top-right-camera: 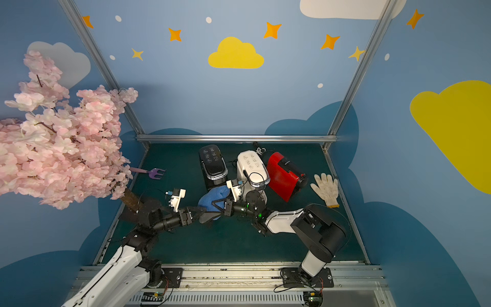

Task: Wipe the surface of a coffee machine
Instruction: Adjust the cleaning item, then wipe the dirt from the surface of the coffee machine.

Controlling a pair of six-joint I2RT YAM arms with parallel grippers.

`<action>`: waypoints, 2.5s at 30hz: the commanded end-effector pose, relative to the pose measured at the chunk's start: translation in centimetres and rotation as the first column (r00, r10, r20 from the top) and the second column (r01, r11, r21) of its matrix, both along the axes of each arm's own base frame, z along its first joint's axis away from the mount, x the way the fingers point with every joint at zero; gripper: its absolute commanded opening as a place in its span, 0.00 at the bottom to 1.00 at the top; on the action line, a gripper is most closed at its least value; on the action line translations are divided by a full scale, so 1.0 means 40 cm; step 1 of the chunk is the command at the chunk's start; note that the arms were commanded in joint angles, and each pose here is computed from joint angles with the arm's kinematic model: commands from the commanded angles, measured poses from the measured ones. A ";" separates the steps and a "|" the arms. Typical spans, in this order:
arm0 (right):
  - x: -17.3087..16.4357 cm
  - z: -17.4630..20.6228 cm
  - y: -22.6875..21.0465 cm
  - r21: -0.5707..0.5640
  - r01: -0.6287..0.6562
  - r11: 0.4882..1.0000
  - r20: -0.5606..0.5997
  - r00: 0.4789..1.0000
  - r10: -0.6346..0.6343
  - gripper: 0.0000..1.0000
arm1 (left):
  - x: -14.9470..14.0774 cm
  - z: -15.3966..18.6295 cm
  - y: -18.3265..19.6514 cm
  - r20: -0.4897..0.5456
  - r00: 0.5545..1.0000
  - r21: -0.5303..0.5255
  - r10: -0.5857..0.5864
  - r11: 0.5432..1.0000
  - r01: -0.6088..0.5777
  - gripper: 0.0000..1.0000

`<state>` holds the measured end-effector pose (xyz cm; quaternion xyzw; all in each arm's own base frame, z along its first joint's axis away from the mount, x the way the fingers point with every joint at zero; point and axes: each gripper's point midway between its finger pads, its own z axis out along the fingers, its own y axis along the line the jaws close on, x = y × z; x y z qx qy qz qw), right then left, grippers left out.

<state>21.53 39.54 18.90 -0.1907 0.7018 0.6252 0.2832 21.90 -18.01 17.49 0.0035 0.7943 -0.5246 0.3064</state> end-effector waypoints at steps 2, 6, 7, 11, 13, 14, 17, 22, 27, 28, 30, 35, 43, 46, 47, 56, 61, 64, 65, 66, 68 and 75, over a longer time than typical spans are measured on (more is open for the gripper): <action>-0.038 0.042 -0.014 0.019 -0.079 0.997 0.032 0.996 0.078 0.00 | 0.015 0.043 -0.027 0.033 0.998 -0.065 -0.058 0.996 0.061 0.73; -0.051 0.070 -0.019 0.056 -0.126 0.990 0.034 0.992 0.124 0.00 | 0.022 0.048 -0.050 0.033 0.995 -0.075 -0.099 0.992 0.102 0.67; -0.047 0.074 -0.020 0.065 -0.128 0.990 0.029 0.992 0.126 0.00 | 0.021 0.051 -0.055 0.037 0.993 -0.074 -0.110 0.991 0.113 0.65; -0.041 0.091 -0.015 0.112 -0.160 0.981 0.011 0.987 0.160 0.00 | 0.022 0.063 -0.063 0.056 0.992 -0.071 -0.115 0.990 0.119 0.65; -0.034 0.082 -0.007 0.121 -0.168 0.978 -0.008 0.985 0.171 0.00 | 0.022 0.075 -0.068 0.061 0.991 -0.078 -0.119 0.989 0.124 0.66; -0.033 0.076 -0.005 0.127 -0.173 0.977 -0.022 0.984 0.177 0.00 | 0.021 0.080 -0.072 0.065 0.990 -0.081 -0.124 0.988 0.129 0.66; -0.026 0.103 0.012 0.188 -0.209 0.960 -0.020 0.976 0.216 0.00 | 0.019 0.081 -0.086 0.069 0.988 -0.083 -0.140 0.986 0.146 0.66; -0.017 0.103 0.026 0.236 -0.224 0.946 -0.045 0.970 0.241 0.00 | 0.026 0.075 -0.098 0.061 0.987 -0.093 -0.152 0.983 0.157 0.59; -0.015 0.100 0.017 0.232 -0.210 0.950 -0.036 0.974 0.224 0.00 | 0.035 0.070 -0.095 0.068 0.989 -0.081 -0.131 0.987 0.136 0.27; -0.015 0.101 0.014 0.232 -0.211 0.949 -0.037 0.973 0.226 0.00 | 0.037 0.068 -0.092 0.070 0.990 -0.077 -0.122 0.989 0.127 0.22; -0.018 0.102 0.012 0.230 -0.211 0.950 -0.035 0.974 0.225 0.00 | 0.040 0.062 -0.087 0.069 0.992 -0.069 -0.105 0.992 0.109 0.17; -0.009 0.106 0.017 0.233 -0.204 0.951 -0.039 0.975 0.219 0.03 | 0.045 0.059 -0.079 0.070 0.994 -0.051 -0.083 0.995 0.086 0.03; 0.061 -0.046 -0.040 -0.015 0.037 0.999 -0.175 0.984 -0.039 0.27 | 0.066 0.062 -0.011 0.040 0.999 0.082 0.027 0.996 -0.030 0.03; 0.061 -0.092 -0.072 -0.136 0.090 0.987 -0.169 0.979 -0.112 0.34 | 0.073 0.067 0.040 0.027 0.994 0.111 0.105 0.988 -0.107 0.03; 0.055 -0.099 -0.079 -0.157 0.090 0.983 -0.165 0.979 -0.116 0.36 | 0.075 0.071 0.058 0.028 0.991 0.113 0.131 0.985 -0.133 0.03; 0.014 -0.144 -0.139 -0.356 0.076 0.932 -0.090 0.989 -0.115 0.36 | 0.132 0.088 0.155 0.017 0.947 0.132 0.322 0.938 -0.321 0.03; 0.002 -0.157 -0.156 -0.422 0.055 0.905 -0.052 0.995 -0.085 0.36 | 0.187 0.111 0.117 -0.009 0.962 0.076 0.273 0.960 -0.271 0.03; 0.000 -0.164 -0.168 -0.459 0.058 0.887 -0.013 0.997 -0.072 0.36 | 0.223 0.115 0.100 0.007 0.966 0.093 0.259 0.962 -0.258 0.03; 0.001 -0.170 -0.173 -0.475 0.060 0.878 -0.002 0.998 -0.069 0.35 | 0.235 0.119 0.091 0.018 0.969 0.108 0.246 0.963 -0.247 0.03; 0.000 -0.172 -0.174 -0.485 0.055 0.873 0.011 0.998 -0.057 0.35 | 0.247 0.122 0.083 0.033 0.972 0.129 0.233 0.963 -0.235 0.03; -0.005 -0.182 -0.180 -0.506 0.042 0.862 0.027 0.999 -0.033 0.34 | 0.269 0.119 0.072 0.054 0.972 0.167 0.227 0.958 -0.233 0.03; -0.010 -0.190 -0.174 -0.497 0.024 0.867 0.032 0.999 -0.009 0.34 | 0.320 0.007 0.089 0.000 0.955 0.257 0.297 0.923 -0.287 0.03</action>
